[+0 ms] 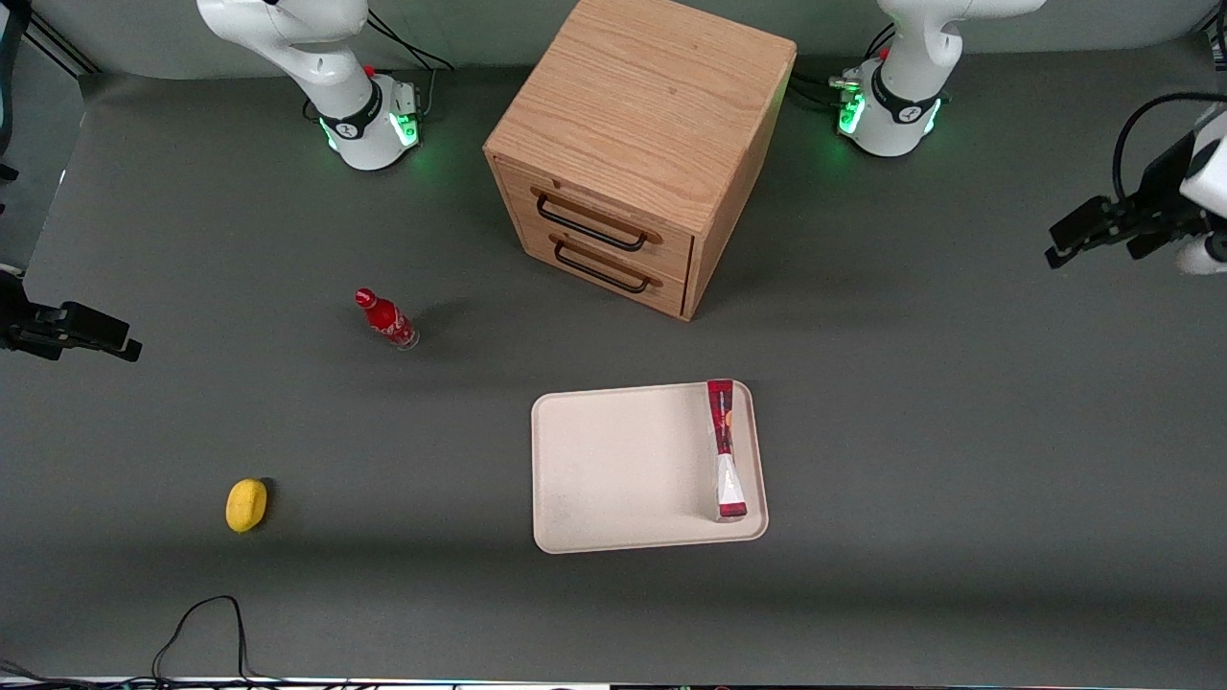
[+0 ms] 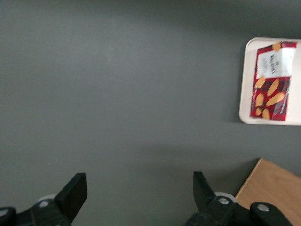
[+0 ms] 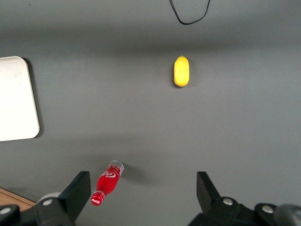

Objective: Place red cookie box on tray

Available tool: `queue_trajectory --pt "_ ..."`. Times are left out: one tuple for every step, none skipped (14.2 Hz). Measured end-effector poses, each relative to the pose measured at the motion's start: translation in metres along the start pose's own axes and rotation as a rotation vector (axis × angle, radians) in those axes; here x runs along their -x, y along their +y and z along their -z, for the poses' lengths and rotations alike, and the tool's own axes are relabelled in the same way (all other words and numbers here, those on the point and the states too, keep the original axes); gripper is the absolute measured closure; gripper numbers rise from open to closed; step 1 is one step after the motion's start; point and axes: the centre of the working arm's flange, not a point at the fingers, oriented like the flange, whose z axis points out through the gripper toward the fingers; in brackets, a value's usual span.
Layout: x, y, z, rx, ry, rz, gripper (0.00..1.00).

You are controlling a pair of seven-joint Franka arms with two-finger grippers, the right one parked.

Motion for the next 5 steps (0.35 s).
queue_trajectory --pt "0.004 -0.001 0.004 -0.012 0.002 -0.017 0.00" --pt "0.007 0.000 0.006 -0.018 0.000 -0.031 0.00" --pt "0.009 0.002 0.007 -0.030 -0.006 -0.045 0.00" --pt "0.010 0.006 0.008 -0.048 -0.014 -0.060 0.00" --pt "0.011 0.010 0.011 -0.062 -0.026 -0.073 0.00"
